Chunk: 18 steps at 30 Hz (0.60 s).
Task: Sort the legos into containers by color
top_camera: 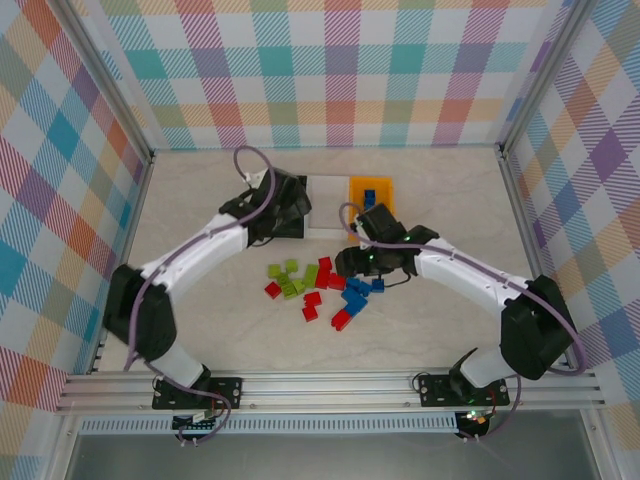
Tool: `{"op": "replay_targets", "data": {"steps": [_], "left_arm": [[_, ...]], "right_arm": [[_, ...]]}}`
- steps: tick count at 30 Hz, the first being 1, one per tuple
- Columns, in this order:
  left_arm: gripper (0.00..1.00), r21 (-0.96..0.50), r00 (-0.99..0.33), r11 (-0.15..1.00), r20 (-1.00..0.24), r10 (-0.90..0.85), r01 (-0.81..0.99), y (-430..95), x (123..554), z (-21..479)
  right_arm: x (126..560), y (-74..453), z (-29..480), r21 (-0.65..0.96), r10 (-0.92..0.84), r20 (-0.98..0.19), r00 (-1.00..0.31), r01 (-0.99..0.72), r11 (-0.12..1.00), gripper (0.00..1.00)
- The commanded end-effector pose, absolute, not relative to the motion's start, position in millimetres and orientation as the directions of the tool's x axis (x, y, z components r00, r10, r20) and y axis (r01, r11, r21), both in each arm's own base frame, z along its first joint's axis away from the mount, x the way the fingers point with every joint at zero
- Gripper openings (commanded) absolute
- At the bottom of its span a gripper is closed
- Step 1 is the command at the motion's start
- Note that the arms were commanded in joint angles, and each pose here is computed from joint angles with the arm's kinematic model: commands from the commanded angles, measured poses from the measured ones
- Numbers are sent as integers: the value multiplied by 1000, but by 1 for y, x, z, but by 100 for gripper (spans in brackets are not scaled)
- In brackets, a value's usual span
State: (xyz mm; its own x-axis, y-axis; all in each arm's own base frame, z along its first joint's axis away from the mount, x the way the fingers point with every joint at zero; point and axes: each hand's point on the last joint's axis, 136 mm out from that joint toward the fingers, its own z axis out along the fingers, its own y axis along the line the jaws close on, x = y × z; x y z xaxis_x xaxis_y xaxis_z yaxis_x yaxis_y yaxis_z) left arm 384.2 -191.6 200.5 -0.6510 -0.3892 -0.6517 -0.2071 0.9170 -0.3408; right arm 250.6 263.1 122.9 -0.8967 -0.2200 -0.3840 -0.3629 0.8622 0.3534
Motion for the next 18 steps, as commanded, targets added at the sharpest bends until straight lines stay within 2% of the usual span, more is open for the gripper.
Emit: {"op": "replay_targets", "data": {"steps": [1,5,10,18], "left_arm": [[100,-361,-691,918,-622,-369,-165,-195,346,188],[100,-346,-712,922,-603,-361,-175,-174,307,171],[100,-309,-715,926,-595,-367,-218,-141,274,157],[100,-289,-669,916,-626,-402,-279,-103,259,166]], "right_arm": [[207,269,103,327,-363,-299,-883,-452,830,69],[173,272,82,266,-467,-249,-848,-524,809,68],[167,277,65,165,-524,-252,-814,-570,805,66],[170,283,49,61,-570,-227,-790,-595,801,65]]}}
